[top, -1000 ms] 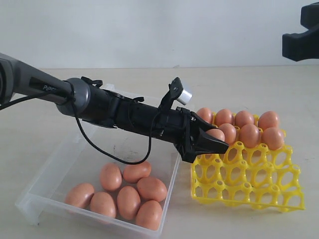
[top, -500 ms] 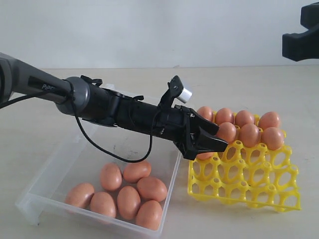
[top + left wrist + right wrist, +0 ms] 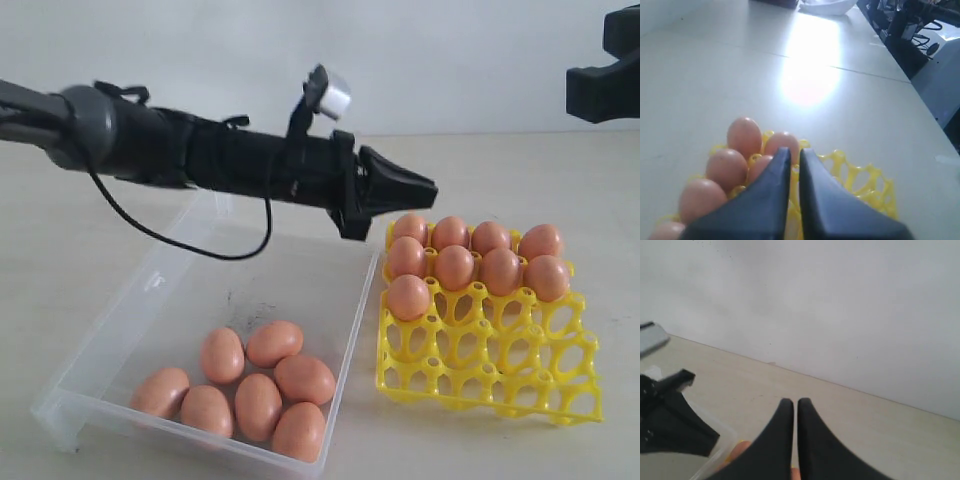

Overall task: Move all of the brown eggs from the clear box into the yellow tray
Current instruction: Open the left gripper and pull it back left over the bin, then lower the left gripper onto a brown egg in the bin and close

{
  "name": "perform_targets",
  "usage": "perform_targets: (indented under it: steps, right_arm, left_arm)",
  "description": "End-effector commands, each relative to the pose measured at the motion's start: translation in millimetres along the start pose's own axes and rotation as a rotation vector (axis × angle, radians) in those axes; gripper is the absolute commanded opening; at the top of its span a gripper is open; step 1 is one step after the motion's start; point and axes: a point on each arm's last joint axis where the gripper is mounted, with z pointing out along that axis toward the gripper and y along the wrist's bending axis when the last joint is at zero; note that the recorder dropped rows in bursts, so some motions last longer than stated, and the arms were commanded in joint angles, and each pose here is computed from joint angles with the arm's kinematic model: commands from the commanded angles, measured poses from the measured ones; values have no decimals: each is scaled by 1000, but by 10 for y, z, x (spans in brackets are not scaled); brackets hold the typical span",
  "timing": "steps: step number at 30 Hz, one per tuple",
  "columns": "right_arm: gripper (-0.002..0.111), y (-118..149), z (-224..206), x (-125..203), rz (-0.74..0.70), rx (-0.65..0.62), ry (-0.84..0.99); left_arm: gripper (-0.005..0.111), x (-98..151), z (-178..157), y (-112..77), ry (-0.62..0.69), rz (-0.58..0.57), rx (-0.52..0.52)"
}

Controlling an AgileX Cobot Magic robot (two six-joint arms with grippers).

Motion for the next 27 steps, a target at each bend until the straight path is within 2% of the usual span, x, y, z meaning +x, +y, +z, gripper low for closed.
perform_targets:
  steps: [1,4,6,9,11,13,14,16,17,19,21,23,27]
  right_arm:
    - [0,-7,-1,26,-4,5,11]
    - [0,-4,-1,24,-4,2,10]
    - [0,-1,-1,22,-4,-2,8]
    - [0,5,-1,20,-3,-8,5]
    - [0,9,-1,24,6,-13,9]
    - [0,21,-2,22,13,-26,7]
    - [0,29,-2,20,19,-35,6]
    - [0,34,-2,25,24,-40,11]
    - [0,35,-2,28,22,-41,14]
    - [0,42,-3,40,16,-49,27]
    - [0,43,-3,41,12,-50,29]
    - [0,44,-3,42,10,-51,29]
    - [0,46,-3,49,11,-53,37]
  left_arm:
    - [4,-312,-430,-14,177,-8,-83]
    - [4,-300,-722,-12,503,-6,-243]
    - [4,-291,-881,-69,692,-26,-307]
    - [4,-215,-991,-183,903,-102,-308]
    - [4,-163,-1030,-245,982,-169,-273]
    - [4,-109,-1033,-285,1015,-283,-259]
    - [4,-69,-1032,-278,1025,-394,-309]
    - [4,-23,-1043,-237,1029,-517,-416]
    - [4,-20,-1041,-229,1023,-536,-436]
    - [13,-20,-1015,-239,1023,-527,-426]
    - [35,-2,-922,-299,1042,-437,-368]
    - [52,15,-809,-322,1018,-366,-371]
    - [54,124,-622,-349,975,-211,-381]
